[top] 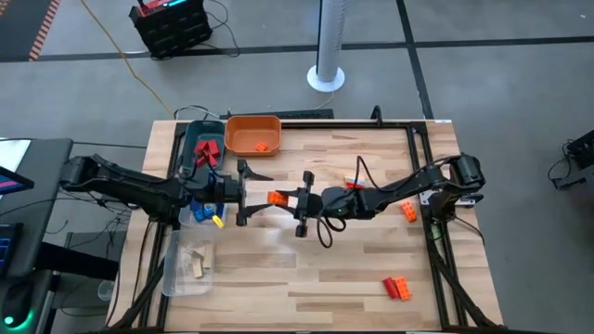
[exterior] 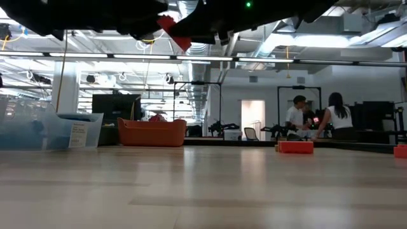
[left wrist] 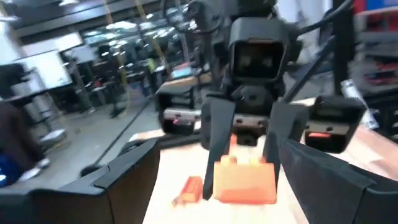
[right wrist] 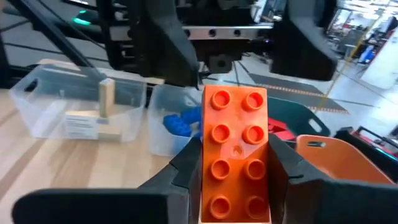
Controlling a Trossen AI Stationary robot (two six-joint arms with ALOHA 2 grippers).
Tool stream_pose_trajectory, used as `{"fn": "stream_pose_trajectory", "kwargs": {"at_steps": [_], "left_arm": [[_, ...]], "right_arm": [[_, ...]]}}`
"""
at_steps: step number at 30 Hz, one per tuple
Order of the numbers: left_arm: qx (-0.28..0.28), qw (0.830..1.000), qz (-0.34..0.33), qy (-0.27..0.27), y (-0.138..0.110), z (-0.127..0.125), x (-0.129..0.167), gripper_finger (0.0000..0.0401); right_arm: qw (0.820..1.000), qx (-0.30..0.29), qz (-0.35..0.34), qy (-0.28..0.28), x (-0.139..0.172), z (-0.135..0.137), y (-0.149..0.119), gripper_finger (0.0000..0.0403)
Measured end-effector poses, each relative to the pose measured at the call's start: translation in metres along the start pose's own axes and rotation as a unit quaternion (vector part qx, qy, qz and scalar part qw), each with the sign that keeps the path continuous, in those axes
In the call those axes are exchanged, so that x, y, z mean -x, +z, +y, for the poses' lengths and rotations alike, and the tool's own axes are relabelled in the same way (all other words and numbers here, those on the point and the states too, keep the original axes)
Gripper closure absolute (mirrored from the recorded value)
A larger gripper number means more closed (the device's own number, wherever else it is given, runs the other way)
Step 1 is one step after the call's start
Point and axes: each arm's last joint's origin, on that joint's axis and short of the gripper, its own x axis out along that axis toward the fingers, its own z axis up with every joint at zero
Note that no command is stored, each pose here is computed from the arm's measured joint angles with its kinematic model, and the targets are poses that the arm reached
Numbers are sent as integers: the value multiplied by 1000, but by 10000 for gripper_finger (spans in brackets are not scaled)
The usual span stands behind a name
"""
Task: Sort blocks
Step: Put the orange game piece into the orange bin
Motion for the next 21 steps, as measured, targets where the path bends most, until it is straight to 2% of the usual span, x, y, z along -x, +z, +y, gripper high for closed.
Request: {"fn": "stream_pose_trajectory", "kwargs": {"at_steps": [6, 9, 13, 19, 21], "left_arm": [[-1, 1000, -16, -15, -11, -5, -13, 79], [-11, 1000, -27, -12, -15, -7, -18, 95], [-23, 999, -29, -11, -20, -8, -22, 147], [-26, 999, -29, -11, -23, -9, -24, 257], [-26, 999, -29, -14, -23, -10, -24, 267]], "right_arm": [[1000, -6, -11, -1, 0, 0, 2, 289], [1000, -7, -10, 0, 0, 1, 2, 289], [1000, -8, -11, 3, 1, 2, 2, 289], [1000, -6, -13, 2, 1, 2, 3, 283], [1000, -9, -13, 4, 1, 3, 3, 270]]}}
